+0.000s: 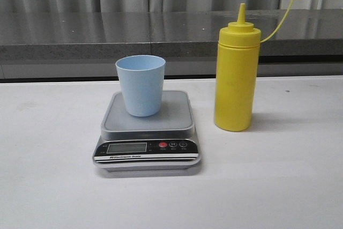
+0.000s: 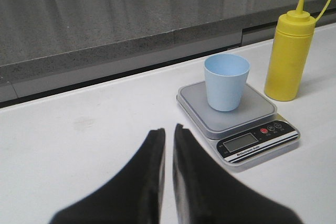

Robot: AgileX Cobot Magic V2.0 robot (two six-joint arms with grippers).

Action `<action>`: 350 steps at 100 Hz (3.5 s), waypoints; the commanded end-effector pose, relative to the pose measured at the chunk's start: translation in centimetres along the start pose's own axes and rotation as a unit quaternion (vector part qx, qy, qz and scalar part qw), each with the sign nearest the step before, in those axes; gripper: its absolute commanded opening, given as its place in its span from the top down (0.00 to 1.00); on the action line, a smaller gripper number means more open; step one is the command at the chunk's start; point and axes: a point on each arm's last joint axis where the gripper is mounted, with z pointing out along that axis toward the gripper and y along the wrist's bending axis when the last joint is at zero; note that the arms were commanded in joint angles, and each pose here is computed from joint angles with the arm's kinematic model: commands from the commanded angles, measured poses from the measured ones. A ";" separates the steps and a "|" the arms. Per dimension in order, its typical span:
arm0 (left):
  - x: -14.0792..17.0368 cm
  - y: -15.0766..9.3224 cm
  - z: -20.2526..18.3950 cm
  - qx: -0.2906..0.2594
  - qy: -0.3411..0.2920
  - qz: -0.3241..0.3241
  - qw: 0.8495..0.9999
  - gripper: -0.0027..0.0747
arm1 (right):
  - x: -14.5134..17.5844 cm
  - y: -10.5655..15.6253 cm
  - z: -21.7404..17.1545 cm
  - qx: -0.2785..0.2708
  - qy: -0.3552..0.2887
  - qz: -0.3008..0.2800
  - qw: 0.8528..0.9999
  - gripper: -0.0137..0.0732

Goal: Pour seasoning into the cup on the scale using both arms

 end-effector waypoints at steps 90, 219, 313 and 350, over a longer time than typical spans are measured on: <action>-1.5 0.1 -0.3 -0.006 -0.050 -0.009 0.999 0.92 | 0.1 7.9 11.0 -0.166 -0.139 -0.035 0.976 0.08; -1.5 0.1 -0.3 -0.006 -0.050 -0.009 0.999 0.92 | 2.3 10.2 18.7 -0.200 -0.147 0.020 0.969 0.10; -1.5 0.1 -0.3 -0.006 -0.050 -0.009 0.999 0.92 | 1.4 11.5 21.7 -0.221 -0.153 0.030 0.963 0.71; -1.5 0.1 -0.3 -0.006 -0.050 -0.009 0.999 0.92 | -1.8 11.8 20.0 -0.206 -0.181 -0.095 0.957 0.85</action>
